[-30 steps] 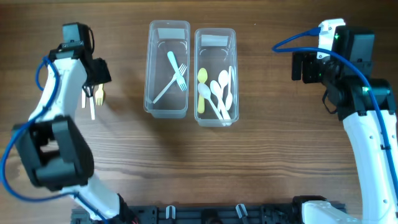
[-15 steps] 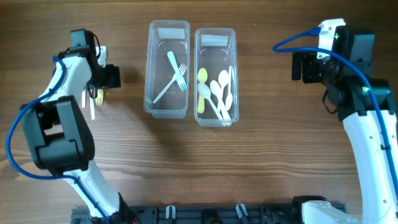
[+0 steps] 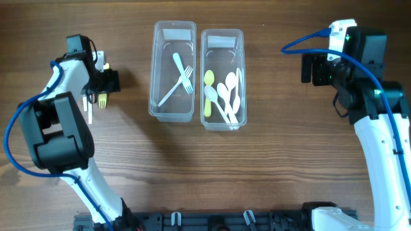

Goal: Pack container
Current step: 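Grasp the yellow fork with the left gripper, then place the yellow fork into the left container and open the gripper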

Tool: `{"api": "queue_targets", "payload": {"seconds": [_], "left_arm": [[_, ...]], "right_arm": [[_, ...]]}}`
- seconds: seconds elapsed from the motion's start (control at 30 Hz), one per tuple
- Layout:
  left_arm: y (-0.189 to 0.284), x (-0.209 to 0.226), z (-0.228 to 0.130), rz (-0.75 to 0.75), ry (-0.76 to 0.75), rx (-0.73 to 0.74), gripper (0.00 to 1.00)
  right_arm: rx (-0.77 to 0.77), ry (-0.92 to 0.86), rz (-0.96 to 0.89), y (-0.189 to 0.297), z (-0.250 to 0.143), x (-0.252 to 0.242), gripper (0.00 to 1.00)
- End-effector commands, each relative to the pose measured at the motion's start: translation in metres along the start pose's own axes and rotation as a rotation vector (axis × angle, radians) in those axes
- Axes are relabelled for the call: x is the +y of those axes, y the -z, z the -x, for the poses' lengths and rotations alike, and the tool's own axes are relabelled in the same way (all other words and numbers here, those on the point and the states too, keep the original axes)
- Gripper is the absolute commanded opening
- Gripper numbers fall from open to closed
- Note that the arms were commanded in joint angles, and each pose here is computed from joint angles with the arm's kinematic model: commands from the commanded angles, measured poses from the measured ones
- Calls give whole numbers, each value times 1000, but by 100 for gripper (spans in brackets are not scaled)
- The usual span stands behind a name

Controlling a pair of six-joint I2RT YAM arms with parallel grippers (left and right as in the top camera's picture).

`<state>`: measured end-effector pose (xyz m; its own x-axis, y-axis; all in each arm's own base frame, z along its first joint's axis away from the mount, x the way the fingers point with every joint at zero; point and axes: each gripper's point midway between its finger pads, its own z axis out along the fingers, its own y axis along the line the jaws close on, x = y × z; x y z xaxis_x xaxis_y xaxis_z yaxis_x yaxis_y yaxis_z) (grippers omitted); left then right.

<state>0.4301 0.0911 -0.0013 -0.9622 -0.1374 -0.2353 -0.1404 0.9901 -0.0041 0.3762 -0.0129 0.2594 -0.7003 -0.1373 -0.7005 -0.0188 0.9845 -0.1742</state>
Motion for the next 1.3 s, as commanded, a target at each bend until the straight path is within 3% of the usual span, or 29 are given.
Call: {"api": "queue_targets", "payload": {"seconds": [0.0,0.2,0.33,0.4,0.67,0.9,1.1,1.27], "left_arm": [[-18,-17,-13,-109,-6,51,66],[-14,-35,-23,-213,3,90,41],[-11,-46,-33,-253,4,129,17],[-8,-62,-32,-315,-3,128,11],[0,-104,-29,-331,-104,111,4],[40,-83,-11,-179,-94,17,4],[118,-78,18,-153,13,-182,4],[196,-106,24,-249,11,-350,4]], "right_arm": [[3,7,-22,-2,1,-4,100],[3,8,-22,-2,1,-4,100],[3,8,-22,-2,1,-4,100],[3,8,-22,-2,1,-4,100],[3,8,-22,-2,1,-4,100],[3,8,-22,-2,1,-4,100],[3,8,-22,-2,1,-4,100],[3,8,-22,-2,1,-4,100]]}}
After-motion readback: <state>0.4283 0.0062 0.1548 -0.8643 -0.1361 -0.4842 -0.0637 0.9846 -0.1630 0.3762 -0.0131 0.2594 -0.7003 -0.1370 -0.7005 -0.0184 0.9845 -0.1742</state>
